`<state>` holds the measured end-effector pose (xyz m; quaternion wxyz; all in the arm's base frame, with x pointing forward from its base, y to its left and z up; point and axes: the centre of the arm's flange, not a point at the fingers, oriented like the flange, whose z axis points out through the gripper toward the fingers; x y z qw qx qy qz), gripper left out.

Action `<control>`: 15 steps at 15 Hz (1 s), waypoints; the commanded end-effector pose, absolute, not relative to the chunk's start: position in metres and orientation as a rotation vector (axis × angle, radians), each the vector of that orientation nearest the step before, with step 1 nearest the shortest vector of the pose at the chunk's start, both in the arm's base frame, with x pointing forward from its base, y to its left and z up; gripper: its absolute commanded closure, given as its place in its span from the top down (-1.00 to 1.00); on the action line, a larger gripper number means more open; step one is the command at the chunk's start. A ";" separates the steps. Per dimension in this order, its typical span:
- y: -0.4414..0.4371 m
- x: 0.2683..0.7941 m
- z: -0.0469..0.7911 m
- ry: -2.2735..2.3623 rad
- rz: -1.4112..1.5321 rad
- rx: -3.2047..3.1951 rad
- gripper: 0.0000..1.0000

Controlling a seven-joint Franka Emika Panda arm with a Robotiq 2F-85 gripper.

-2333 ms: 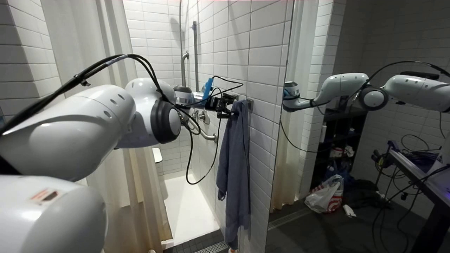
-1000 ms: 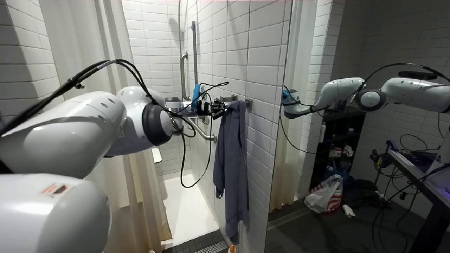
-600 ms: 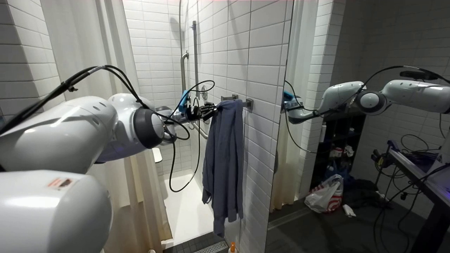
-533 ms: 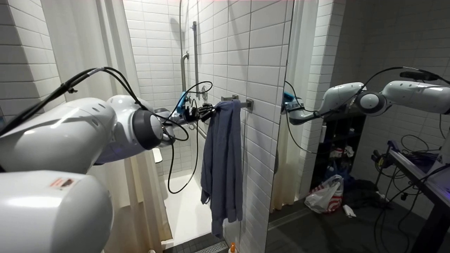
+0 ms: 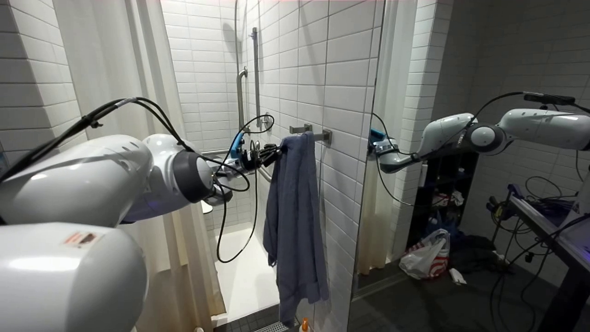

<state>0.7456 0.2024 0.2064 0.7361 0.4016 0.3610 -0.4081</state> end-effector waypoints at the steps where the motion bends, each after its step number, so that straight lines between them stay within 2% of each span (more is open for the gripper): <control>1: 0.212 0.752 0.208 0.731 -0.887 0.818 -0.96; 10: 0.337 0.667 0.221 0.501 -0.611 0.609 -0.96; 15: 0.361 0.648 0.221 0.469 -0.546 0.606 -0.96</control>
